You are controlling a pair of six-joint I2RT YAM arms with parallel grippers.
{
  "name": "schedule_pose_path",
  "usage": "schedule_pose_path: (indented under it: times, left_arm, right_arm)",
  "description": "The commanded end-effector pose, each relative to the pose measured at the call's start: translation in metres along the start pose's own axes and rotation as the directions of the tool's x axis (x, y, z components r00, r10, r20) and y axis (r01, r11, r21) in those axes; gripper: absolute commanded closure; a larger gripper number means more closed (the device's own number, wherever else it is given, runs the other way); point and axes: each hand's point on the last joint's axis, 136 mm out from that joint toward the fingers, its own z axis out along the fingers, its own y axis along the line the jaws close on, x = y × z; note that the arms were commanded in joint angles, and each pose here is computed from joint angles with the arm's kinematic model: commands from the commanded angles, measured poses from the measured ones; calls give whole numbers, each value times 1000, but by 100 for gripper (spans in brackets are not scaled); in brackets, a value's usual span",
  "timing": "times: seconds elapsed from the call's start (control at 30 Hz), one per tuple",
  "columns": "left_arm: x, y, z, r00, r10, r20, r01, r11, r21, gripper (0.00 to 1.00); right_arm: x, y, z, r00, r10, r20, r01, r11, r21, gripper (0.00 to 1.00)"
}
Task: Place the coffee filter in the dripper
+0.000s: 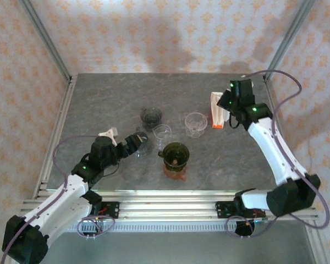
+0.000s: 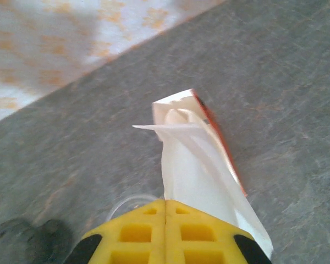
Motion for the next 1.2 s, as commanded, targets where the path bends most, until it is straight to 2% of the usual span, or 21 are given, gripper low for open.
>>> schedule_pose_path:
  times: [0.0, 0.17, 0.27, 0.47, 0.6, 0.8, 1.17]
  left_arm:
    - [1, -21, -6, 1000, 10, -24, -8, 997, 71, 0]
    - [8, -26, -12, 999, 8, -53, -2, 994, 106, 2]
    - [11, -27, -19, 998, 5, -63, 2, 993, 114, 4]
    - [13, -31, -30, 999, -9, -38, 14, 990, 142, 2]
    - [21, -32, -29, 999, 12, -52, -5, 992, 126, 1]
    - [31, -34, -23, 996, 35, -88, -24, 993, 115, 1]
    - [30, -46, -26, 993, 77, -87, -64, 988, 141, 1]
  right_arm:
    - [21, 16, -34, 998, -43, -55, 36, 991, -127, 100]
    - [64, 50, -83, 972, -177, -156, 115, 932, -343, 100]
    - [96, 67, -112, 933, -271, -235, 142, 881, -452, 100]
    - [148, 76, -156, 843, -416, -342, 190, 824, -535, 100]
    - [167, 80, -177, 799, -468, -377, 208, 803, -558, 100]
    - [184, 84, -178, 746, -490, -450, 226, 823, -521, 100]
    - [194, 112, -143, 675, -518, -526, 316, 847, -428, 100]
